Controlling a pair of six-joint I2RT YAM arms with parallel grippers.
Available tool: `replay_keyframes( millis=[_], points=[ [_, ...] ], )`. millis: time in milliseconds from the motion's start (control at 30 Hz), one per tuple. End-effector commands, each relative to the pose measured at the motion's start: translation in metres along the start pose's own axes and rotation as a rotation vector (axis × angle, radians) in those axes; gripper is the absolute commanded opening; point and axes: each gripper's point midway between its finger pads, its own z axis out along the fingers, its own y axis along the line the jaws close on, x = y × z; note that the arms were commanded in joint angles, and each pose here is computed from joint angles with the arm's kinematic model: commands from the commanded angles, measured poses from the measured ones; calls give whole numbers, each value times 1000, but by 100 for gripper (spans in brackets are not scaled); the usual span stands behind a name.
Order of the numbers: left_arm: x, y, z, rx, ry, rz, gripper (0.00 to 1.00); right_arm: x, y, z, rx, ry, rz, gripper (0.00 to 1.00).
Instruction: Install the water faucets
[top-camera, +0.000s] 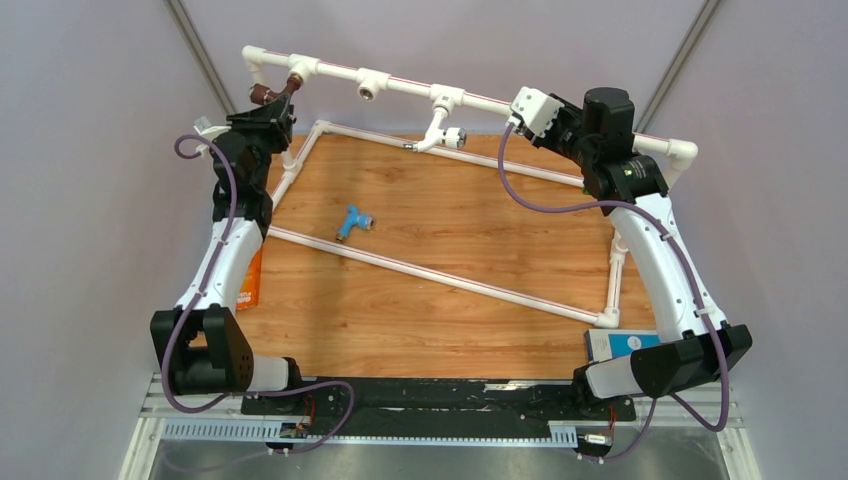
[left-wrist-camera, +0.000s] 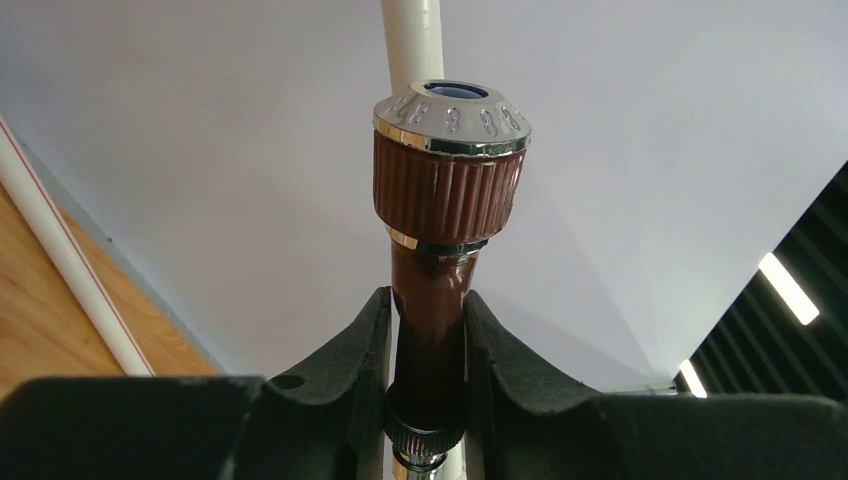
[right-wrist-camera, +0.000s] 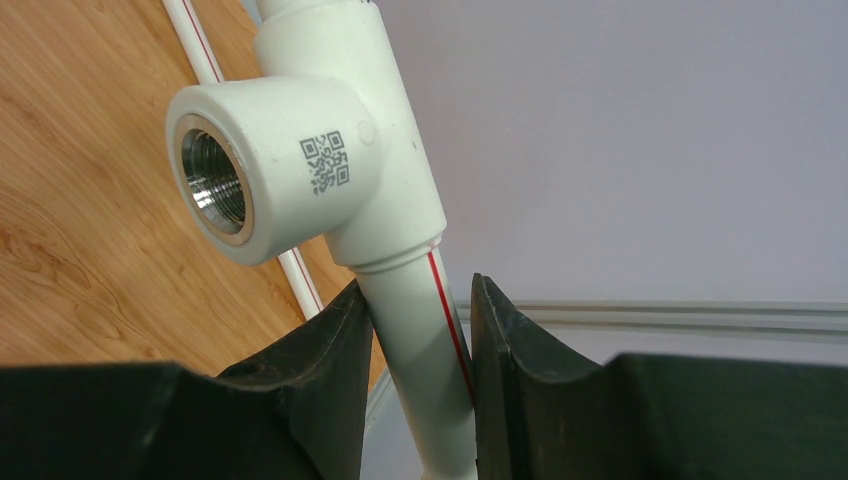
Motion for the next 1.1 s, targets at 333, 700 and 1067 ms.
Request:
replay_keyframes(
  millis=[333,700,1067],
  points=[
    [19,41,8,-80,80,-181,0,-9,51,6,-164,-41,178,0],
    [19,33,16,-84,86,-59,0,-9,50,5,-161,-42,176,0],
    [21,35,21,-92,85,103,0,-9,50,4,-162,-43,177,0]
  ],
)
